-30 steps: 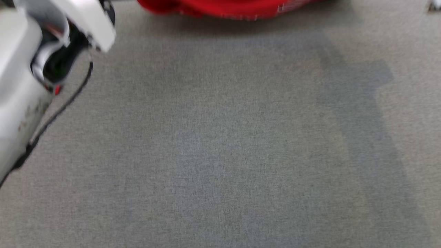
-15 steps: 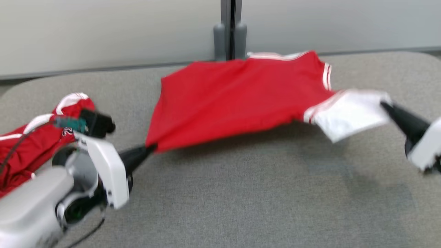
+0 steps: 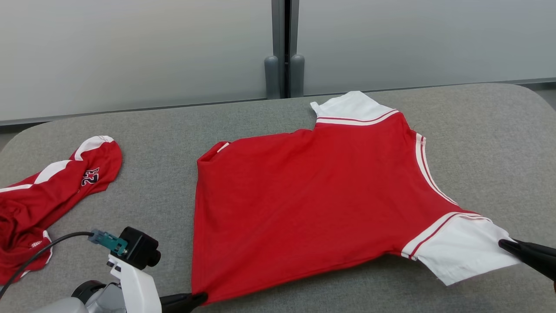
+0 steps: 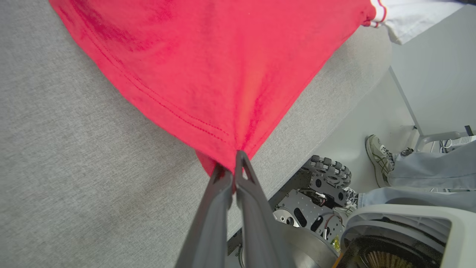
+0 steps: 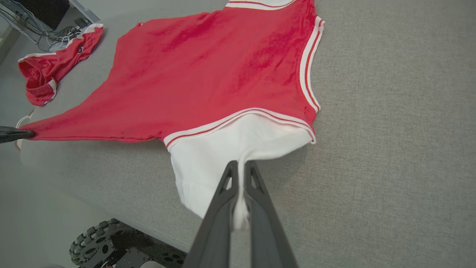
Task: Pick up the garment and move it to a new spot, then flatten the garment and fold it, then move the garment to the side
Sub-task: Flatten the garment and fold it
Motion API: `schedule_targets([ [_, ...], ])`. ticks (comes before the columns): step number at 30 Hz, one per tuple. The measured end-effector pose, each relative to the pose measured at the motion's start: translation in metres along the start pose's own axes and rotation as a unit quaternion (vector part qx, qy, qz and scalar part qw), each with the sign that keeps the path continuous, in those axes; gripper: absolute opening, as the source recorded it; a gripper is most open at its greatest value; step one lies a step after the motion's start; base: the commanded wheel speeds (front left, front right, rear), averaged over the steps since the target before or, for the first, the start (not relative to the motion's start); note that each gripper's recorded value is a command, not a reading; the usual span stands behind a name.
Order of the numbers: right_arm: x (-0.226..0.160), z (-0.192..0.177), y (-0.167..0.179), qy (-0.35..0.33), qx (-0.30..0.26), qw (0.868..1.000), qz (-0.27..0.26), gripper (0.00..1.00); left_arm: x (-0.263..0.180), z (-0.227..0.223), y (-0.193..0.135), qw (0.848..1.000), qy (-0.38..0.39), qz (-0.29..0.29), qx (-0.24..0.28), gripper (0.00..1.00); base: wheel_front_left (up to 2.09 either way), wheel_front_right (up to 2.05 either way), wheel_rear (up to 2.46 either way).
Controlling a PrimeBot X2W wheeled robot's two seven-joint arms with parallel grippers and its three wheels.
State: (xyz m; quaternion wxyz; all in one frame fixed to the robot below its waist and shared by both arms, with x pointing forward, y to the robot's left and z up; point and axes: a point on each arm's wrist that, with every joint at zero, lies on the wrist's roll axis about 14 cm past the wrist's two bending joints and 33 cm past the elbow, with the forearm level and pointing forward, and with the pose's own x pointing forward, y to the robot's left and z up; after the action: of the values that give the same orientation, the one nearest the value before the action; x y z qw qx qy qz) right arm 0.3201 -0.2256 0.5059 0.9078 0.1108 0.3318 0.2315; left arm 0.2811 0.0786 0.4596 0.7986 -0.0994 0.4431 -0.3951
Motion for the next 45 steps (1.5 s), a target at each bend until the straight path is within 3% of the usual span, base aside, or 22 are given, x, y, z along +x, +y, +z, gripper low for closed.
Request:
schedule_targets([
  [8, -0.003, 0.000, 0.011, 0.015, -0.002, 1.000, 0.017, 0.00, -0.003, -0.001, -0.002, 1.000, 0.020, -0.002, -0.016, 0.00, 0.00, 0.00, 0.00],
  [14, 0.015, -0.003, 0.011, 0.059, 0.022, 0.998, 0.031, 0.00, -0.003, 0.015, 0.008, 0.997, 0.067, -0.007, -0.045, 0.00, 0.00, 0.00, 0.00],
  [21, 0.049, 0.026, -0.002, 0.073, 0.046, 0.996, 0.035, 0.00, 0.010, 0.045, 0.038, 0.991, 0.103, 0.005, -0.088, 0.00, 0.00, 0.00, 0.00],
  [31, 0.105, 0.050, -0.035, 0.093, 0.094, 0.991, 0.002, 0.00, 0.042, 0.067, 0.067, 0.986, 0.114, 0.007, -0.121, 0.00, 0.00, 0.00, 0.00],
  [45, 0.148, 0.070, -0.071, 0.085, 0.129, 0.987, -0.053, 0.00, 0.057, 0.083, 0.107, 0.982, 0.102, 0.031, -0.158, 0.00, 0.00, 0.00, 0.00],
])
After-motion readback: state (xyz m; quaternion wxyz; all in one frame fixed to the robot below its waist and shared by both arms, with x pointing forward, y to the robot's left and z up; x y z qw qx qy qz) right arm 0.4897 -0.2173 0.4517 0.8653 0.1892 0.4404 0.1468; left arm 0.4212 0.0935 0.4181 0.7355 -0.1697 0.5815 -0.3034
